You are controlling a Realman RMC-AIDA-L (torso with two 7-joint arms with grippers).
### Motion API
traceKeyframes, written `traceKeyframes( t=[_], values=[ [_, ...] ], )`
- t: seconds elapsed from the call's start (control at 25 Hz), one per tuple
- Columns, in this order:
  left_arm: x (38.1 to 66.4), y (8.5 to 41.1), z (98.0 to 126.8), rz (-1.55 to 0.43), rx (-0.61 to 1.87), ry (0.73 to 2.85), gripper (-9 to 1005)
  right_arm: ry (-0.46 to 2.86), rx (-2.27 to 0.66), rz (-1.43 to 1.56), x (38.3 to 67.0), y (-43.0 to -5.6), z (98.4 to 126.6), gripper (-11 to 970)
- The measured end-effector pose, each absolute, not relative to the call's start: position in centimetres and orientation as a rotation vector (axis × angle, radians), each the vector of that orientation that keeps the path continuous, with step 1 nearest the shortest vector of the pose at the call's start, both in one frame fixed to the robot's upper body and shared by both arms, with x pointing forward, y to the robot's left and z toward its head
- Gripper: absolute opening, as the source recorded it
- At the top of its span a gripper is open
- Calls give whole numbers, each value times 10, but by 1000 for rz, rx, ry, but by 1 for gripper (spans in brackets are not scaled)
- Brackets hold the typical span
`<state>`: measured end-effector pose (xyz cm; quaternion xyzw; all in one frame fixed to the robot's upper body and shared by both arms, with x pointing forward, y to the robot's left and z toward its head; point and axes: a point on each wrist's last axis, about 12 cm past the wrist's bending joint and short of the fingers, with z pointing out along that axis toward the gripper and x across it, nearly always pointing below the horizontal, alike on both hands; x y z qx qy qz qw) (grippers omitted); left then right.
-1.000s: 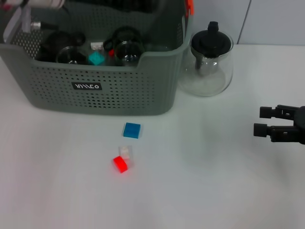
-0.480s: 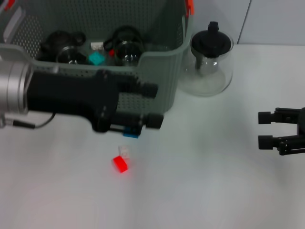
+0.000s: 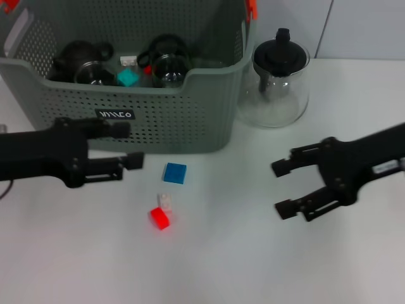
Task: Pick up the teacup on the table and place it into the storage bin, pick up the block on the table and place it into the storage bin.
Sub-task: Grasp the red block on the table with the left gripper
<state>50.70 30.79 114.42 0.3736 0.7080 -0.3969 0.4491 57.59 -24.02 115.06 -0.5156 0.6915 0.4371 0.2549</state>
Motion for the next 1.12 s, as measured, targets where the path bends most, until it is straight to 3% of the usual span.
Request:
traceKeyframes(
  t=[0.32, 0.56, 1.12],
  values=[
    [504, 328, 1139, -897, 819, 1801, 706, 1844, -1691, 1024, 595, -158, 1154, 942],
    [506, 330, 1135, -869, 807, 1837, 706, 1836, -1852, 847, 599, -105, 1140, 944],
    [511, 330, 1135, -851, 800, 1842, 705, 1720, -1892, 650, 590, -55, 1108, 943]
  ],
)
